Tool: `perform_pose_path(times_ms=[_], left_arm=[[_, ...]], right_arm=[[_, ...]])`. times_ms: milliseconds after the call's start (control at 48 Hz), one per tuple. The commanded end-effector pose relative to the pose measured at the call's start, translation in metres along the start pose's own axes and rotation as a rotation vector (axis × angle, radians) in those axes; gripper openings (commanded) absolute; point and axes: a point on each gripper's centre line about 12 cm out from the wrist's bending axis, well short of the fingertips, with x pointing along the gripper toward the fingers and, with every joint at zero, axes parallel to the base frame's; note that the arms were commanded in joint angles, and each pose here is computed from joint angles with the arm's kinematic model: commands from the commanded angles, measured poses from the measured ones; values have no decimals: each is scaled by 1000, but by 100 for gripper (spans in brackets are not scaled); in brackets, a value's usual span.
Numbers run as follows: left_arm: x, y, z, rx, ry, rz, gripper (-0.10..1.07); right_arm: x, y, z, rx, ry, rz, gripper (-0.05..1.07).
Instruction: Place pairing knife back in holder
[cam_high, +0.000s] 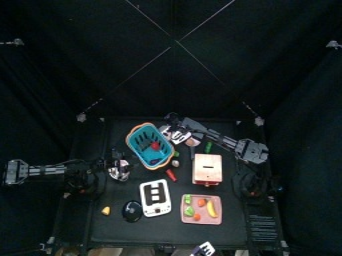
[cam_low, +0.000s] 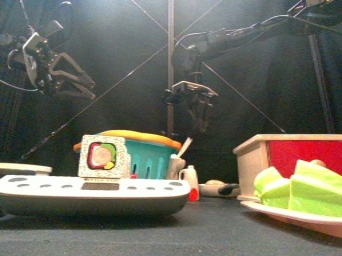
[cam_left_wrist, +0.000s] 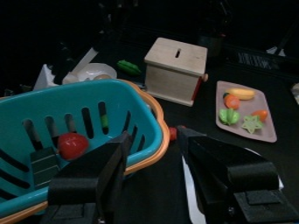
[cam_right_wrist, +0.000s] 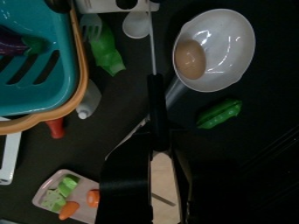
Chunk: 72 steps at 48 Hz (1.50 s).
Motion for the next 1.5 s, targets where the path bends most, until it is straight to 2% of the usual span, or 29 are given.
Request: perform_pose_path(times_ms=[0,125,479,792,917,1188,1479], left_arm=[[1,0,7,0,-20,2,84],[1,0,6,1,-16,3,84],[1,0,6,3,-13,3,84],[1,0,5,3,-11,2,84],[1,1,5,4,-10,3,84],[1,1,5,4,-8,3,84],[1,0,4,4,-1,0,84]], right_arm=[[-17,-2,4,3,-56,9,43],[-17,-4,9,2,-81,-17,44],[-20,-2,16,4,-124,-1,46],[-17,-1,21,3,-154,3,64],[-18,1,25,3,-187,16,68],[-20,2,32,13,-249,31,68],[-20,-2,40,7,-307,-6,67]])
